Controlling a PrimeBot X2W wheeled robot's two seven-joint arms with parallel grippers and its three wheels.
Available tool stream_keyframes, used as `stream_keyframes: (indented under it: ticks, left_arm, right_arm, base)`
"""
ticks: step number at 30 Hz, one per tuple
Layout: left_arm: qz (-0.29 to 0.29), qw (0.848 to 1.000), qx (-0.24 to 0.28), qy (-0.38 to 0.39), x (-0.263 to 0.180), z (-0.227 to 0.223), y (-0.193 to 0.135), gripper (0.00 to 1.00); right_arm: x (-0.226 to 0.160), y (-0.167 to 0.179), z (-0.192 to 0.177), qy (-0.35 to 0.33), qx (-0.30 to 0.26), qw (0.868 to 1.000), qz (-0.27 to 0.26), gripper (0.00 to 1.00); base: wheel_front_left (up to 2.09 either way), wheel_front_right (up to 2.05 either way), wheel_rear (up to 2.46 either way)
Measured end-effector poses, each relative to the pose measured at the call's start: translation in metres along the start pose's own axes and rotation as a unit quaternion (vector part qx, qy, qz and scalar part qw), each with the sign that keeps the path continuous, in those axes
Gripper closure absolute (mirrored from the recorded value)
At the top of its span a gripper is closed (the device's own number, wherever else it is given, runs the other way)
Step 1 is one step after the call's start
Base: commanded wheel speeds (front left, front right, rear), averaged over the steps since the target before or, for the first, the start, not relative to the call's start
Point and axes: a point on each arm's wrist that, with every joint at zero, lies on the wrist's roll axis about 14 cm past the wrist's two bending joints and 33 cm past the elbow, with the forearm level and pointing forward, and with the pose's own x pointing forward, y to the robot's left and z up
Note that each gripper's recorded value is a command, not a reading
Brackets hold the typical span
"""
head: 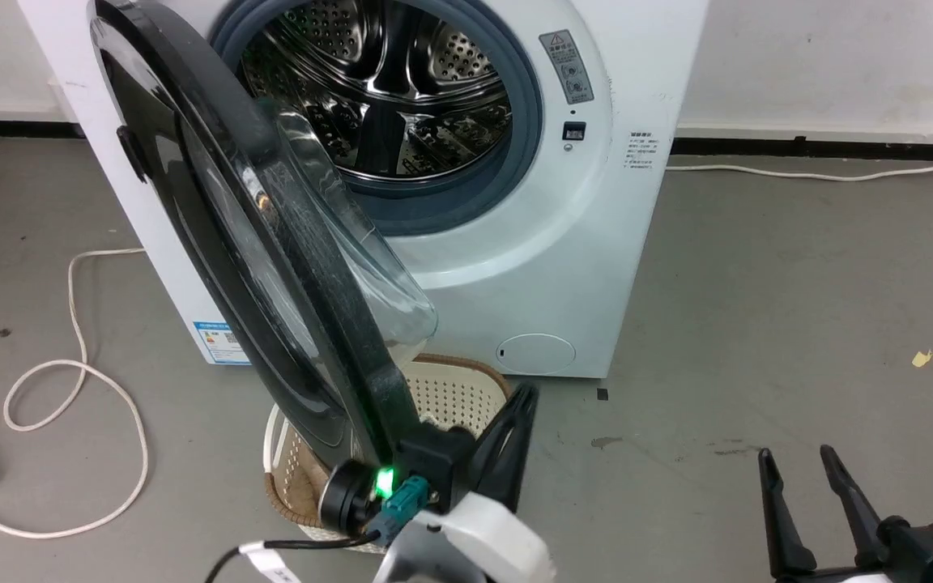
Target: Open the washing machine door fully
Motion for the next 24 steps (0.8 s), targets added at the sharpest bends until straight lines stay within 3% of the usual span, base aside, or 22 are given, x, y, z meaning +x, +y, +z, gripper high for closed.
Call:
stream_keyframes:
  ticks: [9, 24]
  left_arm:
    - [0.084, 0.995, -0.001, 0.056, -0.015, -0.051, 0.054, 1.0]
    - [0.186, 0.982, -0.002, 0.031, -0.066, -0.045, 0.107, 1.0]
  right_arm:
    - [0.005, 0.005, -0.001, 0.0, 0.004, 1.0, 0.008, 0.0]
    - [0.026, 0.063, -0.008, 0.009, 0.014, 0.995, 0.096, 0.0]
  base:
    - [0.0, 0.0, 0.0]
    - [0.0, 0.0, 0.0]
